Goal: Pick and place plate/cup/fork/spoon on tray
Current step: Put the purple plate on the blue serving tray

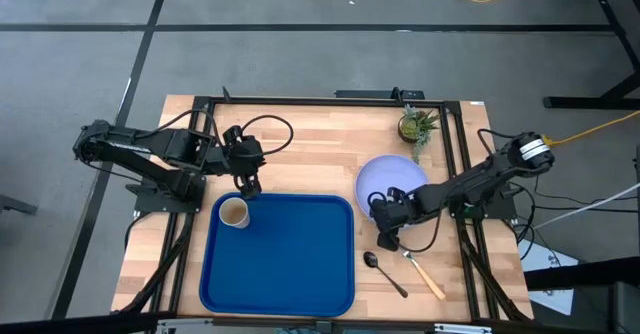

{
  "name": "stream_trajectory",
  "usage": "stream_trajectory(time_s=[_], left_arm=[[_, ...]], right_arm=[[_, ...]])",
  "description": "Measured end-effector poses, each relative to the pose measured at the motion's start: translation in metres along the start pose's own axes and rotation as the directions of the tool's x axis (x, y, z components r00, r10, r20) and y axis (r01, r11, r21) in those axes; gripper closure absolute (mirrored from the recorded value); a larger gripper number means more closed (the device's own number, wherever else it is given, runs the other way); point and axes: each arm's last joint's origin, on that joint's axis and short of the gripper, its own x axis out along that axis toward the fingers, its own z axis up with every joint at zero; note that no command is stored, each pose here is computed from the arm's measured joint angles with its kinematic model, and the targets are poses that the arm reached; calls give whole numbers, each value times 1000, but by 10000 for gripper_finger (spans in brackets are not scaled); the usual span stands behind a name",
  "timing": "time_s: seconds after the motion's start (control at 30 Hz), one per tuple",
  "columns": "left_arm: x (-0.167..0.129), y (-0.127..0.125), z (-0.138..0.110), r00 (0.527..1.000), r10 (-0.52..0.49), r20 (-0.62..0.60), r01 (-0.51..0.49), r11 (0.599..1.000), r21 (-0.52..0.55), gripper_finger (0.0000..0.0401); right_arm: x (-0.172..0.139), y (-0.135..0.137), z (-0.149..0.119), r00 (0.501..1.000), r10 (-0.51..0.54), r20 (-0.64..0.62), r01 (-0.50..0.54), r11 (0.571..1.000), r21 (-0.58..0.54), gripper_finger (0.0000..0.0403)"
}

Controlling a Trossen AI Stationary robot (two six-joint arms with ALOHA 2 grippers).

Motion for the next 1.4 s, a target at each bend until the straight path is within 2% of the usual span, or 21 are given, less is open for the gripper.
stream_trajectory(time_s=[0.2,0.47,0.63,0.8,0.87,0.93,1.03,1.13,1.27,1.4], left_arm=[[0,0,0,1000,0,0,0,1000,0,367],[0,0,0,1000,0,0,0,1000,0,367],[0,0,0,1000,0,0,0,1000,0,367],[0,0,0,1000,0,0,0,1000,0,367],[0,0,0,1000,0,0,0,1000,0,367],[0,0,0,1000,0,0,0,1000,0,367],[0,0,0,1000,0,0,0,1000,0,367],[0,0,0,1000,0,0,0,1000,0,367],[0,0,0,1000,0,0,0,1000,0,367],[0,0,0,1000,0,0,0,1000,0,367]], right_arm=[[0,4,6,1000,-9,7,9,1000,-1,304],[-6,6,16,998,-39,53,39,999,2,390],[-20,13,31,991,-95,92,95,995,-3,395],[-46,25,53,971,-160,180,178,980,-86,395],[-55,30,64,962,-139,235,175,975,-140,395],[-61,37,74,960,-68,273,132,966,-224,395],[-63,49,85,957,98,272,10,928,-371,395],[-59,60,91,953,223,204,-96,863,-496,395],[-48,72,100,947,293,127,-149,758,-635,395],[-41,84,112,931,357,72,-196,658,-727,395]])
